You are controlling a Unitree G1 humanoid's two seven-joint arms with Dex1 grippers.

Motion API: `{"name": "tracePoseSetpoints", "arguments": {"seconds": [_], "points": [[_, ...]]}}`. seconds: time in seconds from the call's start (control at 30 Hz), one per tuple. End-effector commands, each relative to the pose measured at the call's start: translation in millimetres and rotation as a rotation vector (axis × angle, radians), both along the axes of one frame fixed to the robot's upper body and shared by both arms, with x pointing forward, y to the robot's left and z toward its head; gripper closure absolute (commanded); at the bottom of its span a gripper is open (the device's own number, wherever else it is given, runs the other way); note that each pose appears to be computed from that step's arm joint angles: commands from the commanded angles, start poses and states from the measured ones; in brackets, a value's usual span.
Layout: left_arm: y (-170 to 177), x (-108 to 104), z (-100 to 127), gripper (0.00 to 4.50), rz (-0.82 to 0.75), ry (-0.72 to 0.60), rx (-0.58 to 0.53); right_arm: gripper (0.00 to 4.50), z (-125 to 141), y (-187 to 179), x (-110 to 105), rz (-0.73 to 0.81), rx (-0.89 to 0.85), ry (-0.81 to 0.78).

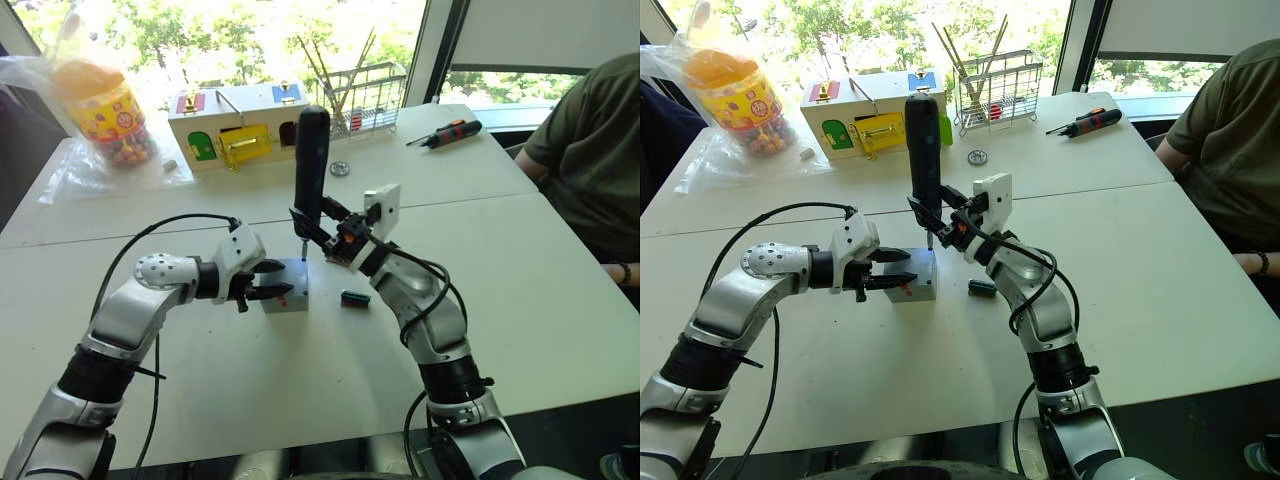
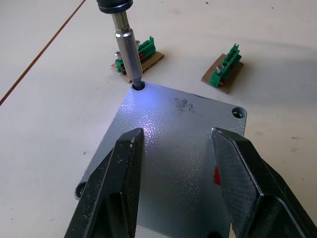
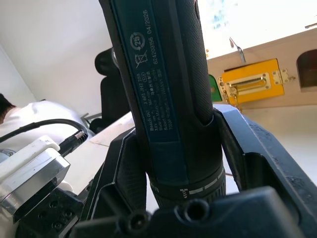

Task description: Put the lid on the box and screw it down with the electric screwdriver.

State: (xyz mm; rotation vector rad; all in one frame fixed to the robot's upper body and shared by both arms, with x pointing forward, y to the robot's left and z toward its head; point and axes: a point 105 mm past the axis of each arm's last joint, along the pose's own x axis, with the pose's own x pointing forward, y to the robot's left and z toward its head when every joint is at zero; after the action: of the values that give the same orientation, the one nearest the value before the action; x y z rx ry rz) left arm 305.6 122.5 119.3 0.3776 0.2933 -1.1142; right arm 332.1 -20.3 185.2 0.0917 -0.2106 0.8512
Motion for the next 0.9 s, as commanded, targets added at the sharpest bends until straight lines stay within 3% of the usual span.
{"name": "tracePoseSetpoints", "arguments": {"seconds": [0.03,0.2,0.37,0.47,0.57,0.77,0.9], "points": [[6.1,0.2,-17.4,2.32,0.028,0.053,0.034,2.61,53.5,-7.2,-9.4,0.011,0.051,-0.123],[2.8,4.2,-10.0,2.32,0.033,0.045,-0.014,2.61,113.6,-24.4,-18.8,0.029,0.149,-0.175],[-5.5,9.5,26.5,2.32,0.02,0.021,-0.144,2.61,131.5,-52.3,-0.7,-0.072,0.181,-0.033],[-12.2,9.2,56.5,2.32,-0.02,-0.024,-0.192,2.61,123.6,-76.9,10.5,-0.144,0.053,0.092],[-21.1,-0.6,67.3,2.32,-0.086,-0.053,-0.167,2.61,108.3,-111.6,14.4,-0.178,-0.113,0.228],[-27.6,-34.5,60.0,2.32,-0.218,-0.044,-0.06,2.61,45.4,-196.0,10.1,-0.312,-0.369,0.671],[-29.4,-37.8,45.9,2.32,-0.202,-0.021,-0.054,2.61,19.6,-211.9,-6.7,-0.251,-0.356,0.916]]}}
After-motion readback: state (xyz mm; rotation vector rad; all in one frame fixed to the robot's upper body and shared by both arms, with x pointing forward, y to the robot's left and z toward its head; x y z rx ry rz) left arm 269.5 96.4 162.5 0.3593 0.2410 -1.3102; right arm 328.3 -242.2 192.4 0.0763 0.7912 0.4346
